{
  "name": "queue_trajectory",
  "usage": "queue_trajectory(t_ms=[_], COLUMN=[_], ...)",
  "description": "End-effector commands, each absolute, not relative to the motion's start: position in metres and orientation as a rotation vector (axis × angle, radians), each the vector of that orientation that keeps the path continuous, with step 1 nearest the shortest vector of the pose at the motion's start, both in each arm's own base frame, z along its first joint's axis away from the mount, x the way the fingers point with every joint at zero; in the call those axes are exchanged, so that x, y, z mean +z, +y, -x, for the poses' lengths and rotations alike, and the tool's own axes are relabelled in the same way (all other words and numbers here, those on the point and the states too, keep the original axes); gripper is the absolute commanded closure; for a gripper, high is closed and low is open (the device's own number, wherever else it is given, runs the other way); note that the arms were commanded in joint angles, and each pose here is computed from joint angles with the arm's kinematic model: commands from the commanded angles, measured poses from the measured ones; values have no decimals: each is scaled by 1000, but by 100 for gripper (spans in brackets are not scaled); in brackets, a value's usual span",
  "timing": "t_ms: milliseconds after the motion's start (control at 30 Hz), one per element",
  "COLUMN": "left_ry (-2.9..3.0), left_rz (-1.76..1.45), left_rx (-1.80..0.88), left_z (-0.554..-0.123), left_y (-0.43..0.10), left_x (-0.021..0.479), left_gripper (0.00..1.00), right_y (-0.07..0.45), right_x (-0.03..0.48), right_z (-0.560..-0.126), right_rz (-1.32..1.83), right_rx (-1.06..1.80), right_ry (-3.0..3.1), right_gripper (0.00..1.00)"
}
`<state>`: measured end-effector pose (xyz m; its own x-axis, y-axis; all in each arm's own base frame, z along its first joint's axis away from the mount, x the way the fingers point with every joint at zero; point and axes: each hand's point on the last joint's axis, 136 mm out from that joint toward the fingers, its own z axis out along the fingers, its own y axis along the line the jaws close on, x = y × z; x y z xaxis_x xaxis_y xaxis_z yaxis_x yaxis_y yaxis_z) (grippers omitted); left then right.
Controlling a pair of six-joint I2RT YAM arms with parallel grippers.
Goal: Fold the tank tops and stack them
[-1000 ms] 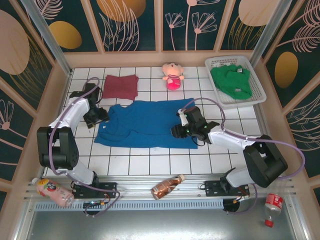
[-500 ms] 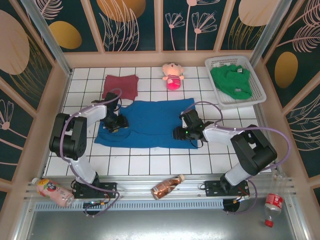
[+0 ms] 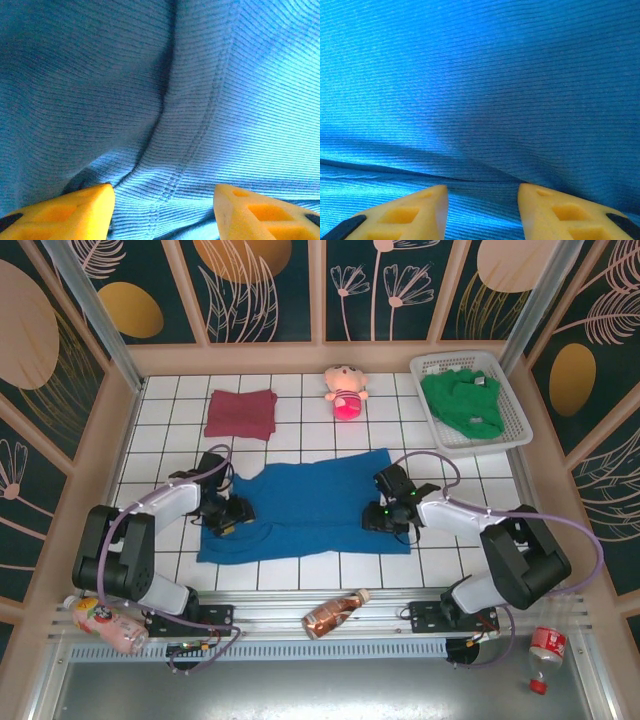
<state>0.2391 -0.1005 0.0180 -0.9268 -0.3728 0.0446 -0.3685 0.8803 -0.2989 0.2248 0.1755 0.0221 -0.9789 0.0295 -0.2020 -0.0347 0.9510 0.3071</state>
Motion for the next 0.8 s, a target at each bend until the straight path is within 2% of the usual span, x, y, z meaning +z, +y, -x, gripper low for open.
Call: queue_trajectory(t_ms=[0, 167, 367, 567, 767], left_ry=[3049, 2941, 2874, 2903, 2921], left_rz=[636, 525, 398, 221, 193], left_rx=[-344, -382, -466, -557, -588], left_z=[-243, -314, -386, -417, -423], left_y=[-88, -101, -129, -175, -183], left_x=[35, 79, 77, 50, 31], left_gripper=[41, 41, 42, 44, 48], right_y=[152, 145, 130, 117, 110], right_x=[33, 72, 84, 71, 51], right_z=[-218, -286, -355, -395, -417], right_rz=[-52, 37, 85, 136, 158], right_rx=[338, 320, 320, 252, 191], right_ry=[2927, 2698, 2548, 2530, 2569], right_gripper=[56, 51, 49, 48, 48])
